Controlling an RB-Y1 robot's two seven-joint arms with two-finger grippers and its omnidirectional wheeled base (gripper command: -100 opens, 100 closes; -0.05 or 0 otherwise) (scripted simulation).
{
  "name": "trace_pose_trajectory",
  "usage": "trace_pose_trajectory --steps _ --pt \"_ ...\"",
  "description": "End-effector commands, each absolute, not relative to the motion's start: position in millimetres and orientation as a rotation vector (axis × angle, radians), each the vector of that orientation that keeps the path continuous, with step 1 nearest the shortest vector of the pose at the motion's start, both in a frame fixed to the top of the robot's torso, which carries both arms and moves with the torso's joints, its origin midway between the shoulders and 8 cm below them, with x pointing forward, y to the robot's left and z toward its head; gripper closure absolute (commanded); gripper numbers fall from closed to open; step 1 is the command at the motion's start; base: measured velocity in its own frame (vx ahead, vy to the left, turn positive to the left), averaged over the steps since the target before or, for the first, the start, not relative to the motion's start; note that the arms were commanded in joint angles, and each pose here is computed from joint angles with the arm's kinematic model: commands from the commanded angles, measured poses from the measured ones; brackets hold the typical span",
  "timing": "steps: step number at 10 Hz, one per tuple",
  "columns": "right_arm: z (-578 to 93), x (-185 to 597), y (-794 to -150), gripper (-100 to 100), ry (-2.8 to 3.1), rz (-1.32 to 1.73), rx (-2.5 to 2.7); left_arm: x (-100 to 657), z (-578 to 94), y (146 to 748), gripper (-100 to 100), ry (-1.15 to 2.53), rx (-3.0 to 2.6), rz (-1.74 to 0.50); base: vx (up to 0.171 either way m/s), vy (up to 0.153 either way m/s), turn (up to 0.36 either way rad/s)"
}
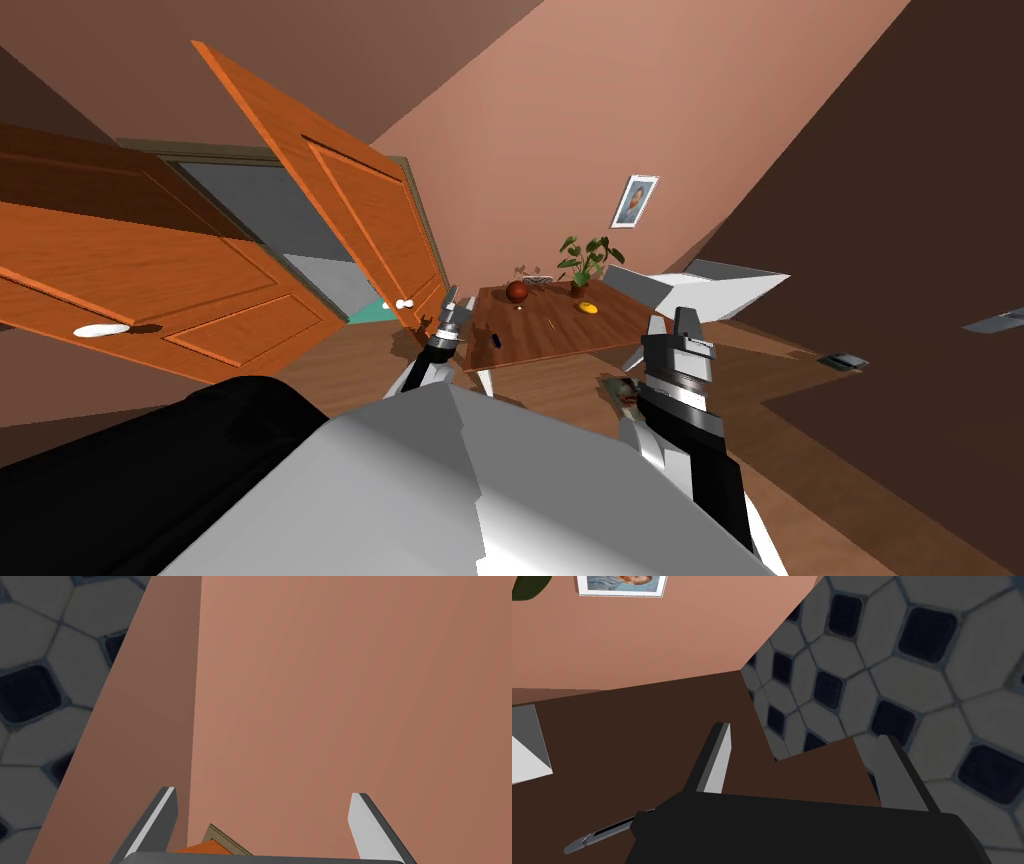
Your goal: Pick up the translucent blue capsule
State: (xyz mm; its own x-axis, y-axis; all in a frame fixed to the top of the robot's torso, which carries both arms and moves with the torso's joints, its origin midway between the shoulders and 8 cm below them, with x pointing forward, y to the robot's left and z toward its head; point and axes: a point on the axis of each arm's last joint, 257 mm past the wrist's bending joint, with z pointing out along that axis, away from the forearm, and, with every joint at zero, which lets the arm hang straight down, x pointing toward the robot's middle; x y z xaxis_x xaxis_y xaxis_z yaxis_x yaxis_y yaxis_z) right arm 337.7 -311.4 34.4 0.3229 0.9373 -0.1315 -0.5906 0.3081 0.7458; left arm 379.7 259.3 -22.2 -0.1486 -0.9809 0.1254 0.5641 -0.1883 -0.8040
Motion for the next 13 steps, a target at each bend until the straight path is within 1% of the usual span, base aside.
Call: trace_pose_trajectory --steps 1,5,7,8,9,10,12,13 --pt "34.4 337.7 -311.4 0 0.628 1.102 0.656 387.0 -39.4 252.4 -100 0.784 -0.843 -1.677 -0.069 0.152 -0.204" --pt "34.4 337.7 -311.4 0 0.628 1.102 0.656 396.3 -67.1 243.4 -100 0.891 -0.903 -1.723 -0.073 0.136 -0.147" --pt "34.4 337.7 -311.4 0 0.628 1.102 0.656 403.7 -99.8 236.8 -100 0.984 -0.996 -1.762 -0.097 0.117 -0.265" --pt "34.4 337.7 -311.4 0 0.628 1.102 0.656 403.4 -100.4 237.0 -100 1.001 -0.987 -1.757 -0.077 0.111 -0.073" --pt "34.3 337.7 -311.5 0 0.629 1.102 0.656 406.0 -118.7 234.8 -100 1.046 -1.042 -1.77 -0.056 0.119 -0.16" --pt "34.4 337.7 -311.4 0 0.629 1.102 0.656 405.8 -119.2 235.2 -100 1.059 -1.035 -1.765 -0.046 0.088 -0.112" --pt "34.4 337.7 -311.4 0 0.628 1.102 0.656 407.8 -159.4 233.5 -100 1.155 -1.154 -1.77 -0.072 0.09 -0.311" --pt "34.4 337.7 -311.4 0 0.628 1.102 0.656 407.2 -160.4 235.1 -100 1.178 -1.145 -1.762 -0.068 0.093 -0.12"
